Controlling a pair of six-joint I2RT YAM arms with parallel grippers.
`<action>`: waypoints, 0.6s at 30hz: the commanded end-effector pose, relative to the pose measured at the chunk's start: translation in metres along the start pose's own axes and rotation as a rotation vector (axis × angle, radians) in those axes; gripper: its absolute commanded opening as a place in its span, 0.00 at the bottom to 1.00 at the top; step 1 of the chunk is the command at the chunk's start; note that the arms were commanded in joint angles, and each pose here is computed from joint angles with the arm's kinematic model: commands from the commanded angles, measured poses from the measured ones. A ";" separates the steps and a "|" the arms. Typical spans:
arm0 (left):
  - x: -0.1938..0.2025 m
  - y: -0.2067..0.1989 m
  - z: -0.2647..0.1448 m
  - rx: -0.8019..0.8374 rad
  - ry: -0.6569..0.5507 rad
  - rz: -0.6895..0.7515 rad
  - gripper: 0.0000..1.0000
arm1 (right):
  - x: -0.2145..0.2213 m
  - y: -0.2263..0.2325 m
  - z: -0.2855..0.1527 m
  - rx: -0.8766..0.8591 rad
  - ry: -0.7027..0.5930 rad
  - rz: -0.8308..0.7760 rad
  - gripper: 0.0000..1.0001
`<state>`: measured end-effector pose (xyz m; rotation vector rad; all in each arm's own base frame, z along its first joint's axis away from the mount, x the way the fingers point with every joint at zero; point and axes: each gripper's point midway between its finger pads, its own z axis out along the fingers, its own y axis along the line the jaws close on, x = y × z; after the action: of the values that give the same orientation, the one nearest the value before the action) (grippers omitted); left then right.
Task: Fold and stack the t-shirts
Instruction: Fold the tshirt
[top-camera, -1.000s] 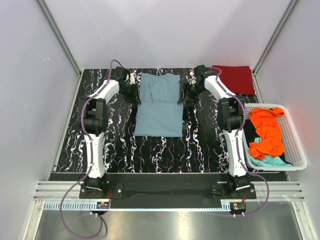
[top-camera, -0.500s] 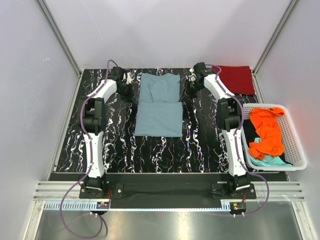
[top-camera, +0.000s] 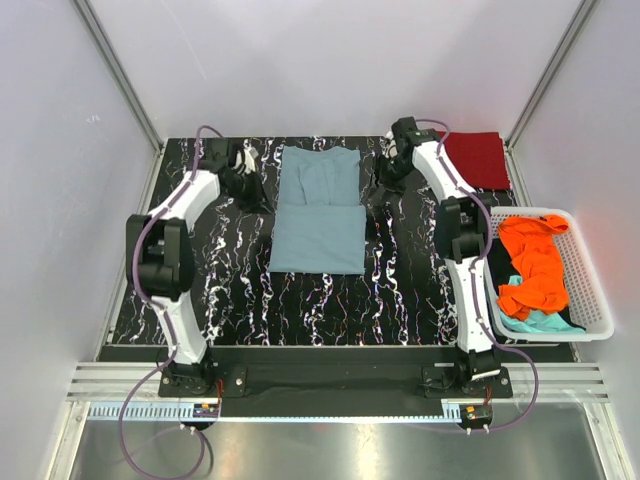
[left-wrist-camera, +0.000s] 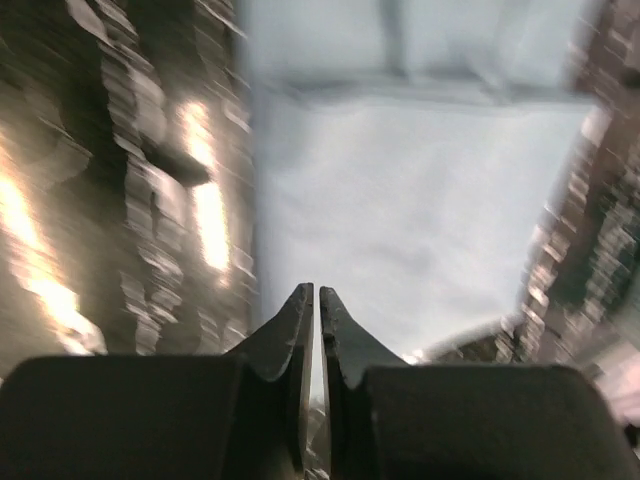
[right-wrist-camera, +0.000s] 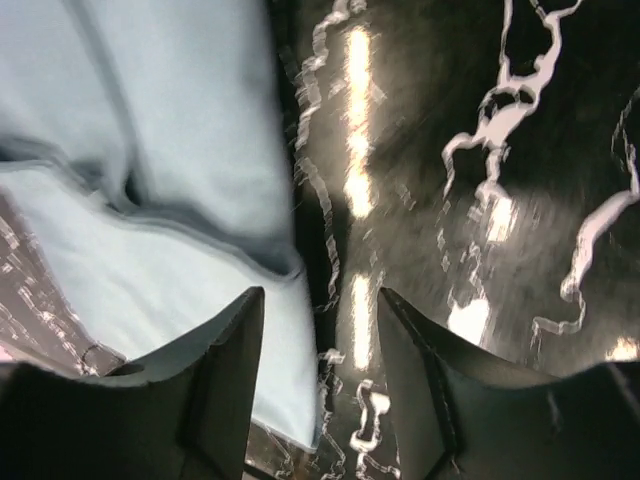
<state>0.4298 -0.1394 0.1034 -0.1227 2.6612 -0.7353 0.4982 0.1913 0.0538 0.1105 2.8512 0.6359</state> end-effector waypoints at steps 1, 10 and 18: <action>0.033 -0.051 -0.006 0.199 0.046 0.001 0.10 | 0.010 0.043 -0.075 -0.040 -0.064 -0.098 0.56; 0.092 -0.034 0.013 0.124 0.107 -0.018 0.06 | 0.160 0.156 -0.028 -0.299 0.235 -0.145 0.46; 0.130 0.008 0.015 -0.013 0.125 -0.014 0.06 | 0.209 0.190 0.016 -0.255 0.299 -0.187 0.23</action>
<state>0.3086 -0.1746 0.0407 -0.1307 2.8522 -0.8397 0.2787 0.3866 0.0727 -0.3927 3.0397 1.0080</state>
